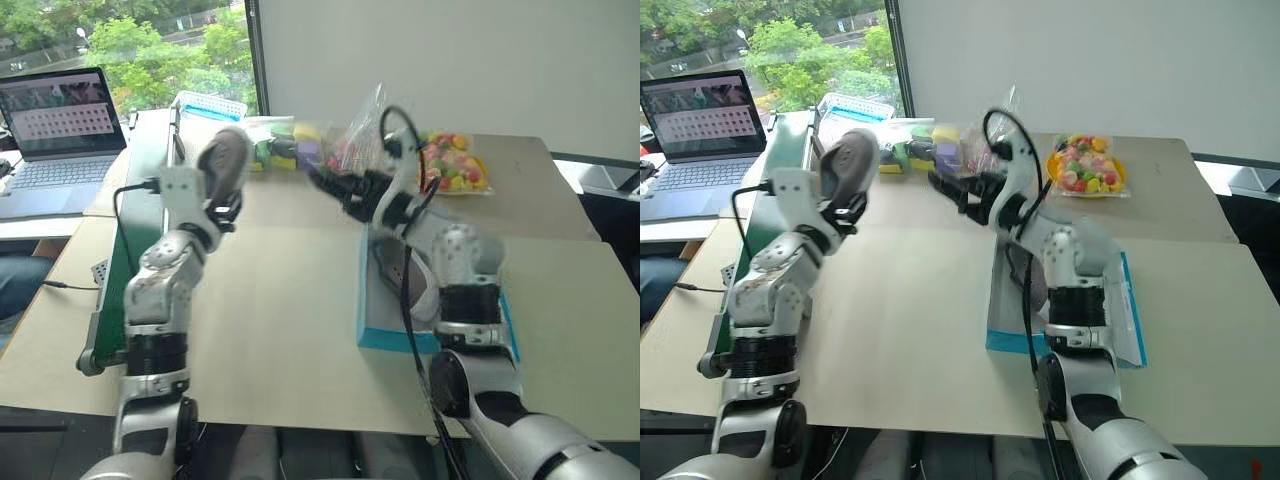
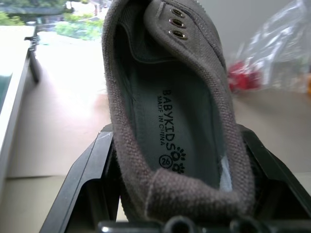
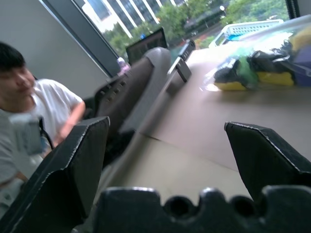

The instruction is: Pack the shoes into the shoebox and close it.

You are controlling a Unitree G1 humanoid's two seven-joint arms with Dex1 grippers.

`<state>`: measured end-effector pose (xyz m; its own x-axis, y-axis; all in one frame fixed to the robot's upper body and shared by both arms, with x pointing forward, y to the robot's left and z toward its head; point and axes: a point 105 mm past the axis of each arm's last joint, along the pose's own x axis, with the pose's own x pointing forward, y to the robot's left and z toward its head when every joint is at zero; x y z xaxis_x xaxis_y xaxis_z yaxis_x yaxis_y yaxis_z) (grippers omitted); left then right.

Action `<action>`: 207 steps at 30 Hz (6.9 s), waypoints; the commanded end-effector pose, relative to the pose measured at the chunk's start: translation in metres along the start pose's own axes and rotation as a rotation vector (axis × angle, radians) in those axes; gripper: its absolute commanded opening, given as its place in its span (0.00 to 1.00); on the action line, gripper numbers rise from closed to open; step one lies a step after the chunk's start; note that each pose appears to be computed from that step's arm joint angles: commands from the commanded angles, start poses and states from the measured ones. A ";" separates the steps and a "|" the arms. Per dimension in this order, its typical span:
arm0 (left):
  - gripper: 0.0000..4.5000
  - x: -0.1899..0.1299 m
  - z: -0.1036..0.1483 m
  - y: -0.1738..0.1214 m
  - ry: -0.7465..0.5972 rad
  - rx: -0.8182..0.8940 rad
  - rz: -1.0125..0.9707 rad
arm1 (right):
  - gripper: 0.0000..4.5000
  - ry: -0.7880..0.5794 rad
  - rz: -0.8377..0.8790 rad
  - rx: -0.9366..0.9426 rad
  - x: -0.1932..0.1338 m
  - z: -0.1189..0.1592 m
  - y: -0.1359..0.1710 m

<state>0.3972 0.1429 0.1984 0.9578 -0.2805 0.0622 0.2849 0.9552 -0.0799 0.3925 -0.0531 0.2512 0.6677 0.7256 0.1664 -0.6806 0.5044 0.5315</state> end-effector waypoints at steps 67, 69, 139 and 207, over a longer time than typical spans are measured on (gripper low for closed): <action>1.00 -0.024 0.028 -0.070 0.124 -0.106 -0.415 | 0.08 0.021 -0.211 -0.206 -0.032 0.046 -0.033; 1.00 -0.030 0.034 -0.052 0.123 -0.056 -0.408 | 0.08 0.140 -0.250 -0.300 -0.042 0.042 -0.038; 1.00 -0.072 -0.025 -0.098 0.350 0.471 -0.970 | 0.84 0.602 -0.299 -0.638 -0.155 0.019 -0.005; 1.00 -0.069 -0.027 -0.066 0.505 0.753 -1.199 | 0.00 -0.510 -0.300 -0.183 -0.249 -0.013 -0.031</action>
<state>0.3174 0.0979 0.1643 0.1340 -0.7608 -0.6349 0.9640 -0.0483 0.2614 0.2426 -0.2702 0.1542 0.9181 0.1388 0.3713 -0.3346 0.7736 0.5381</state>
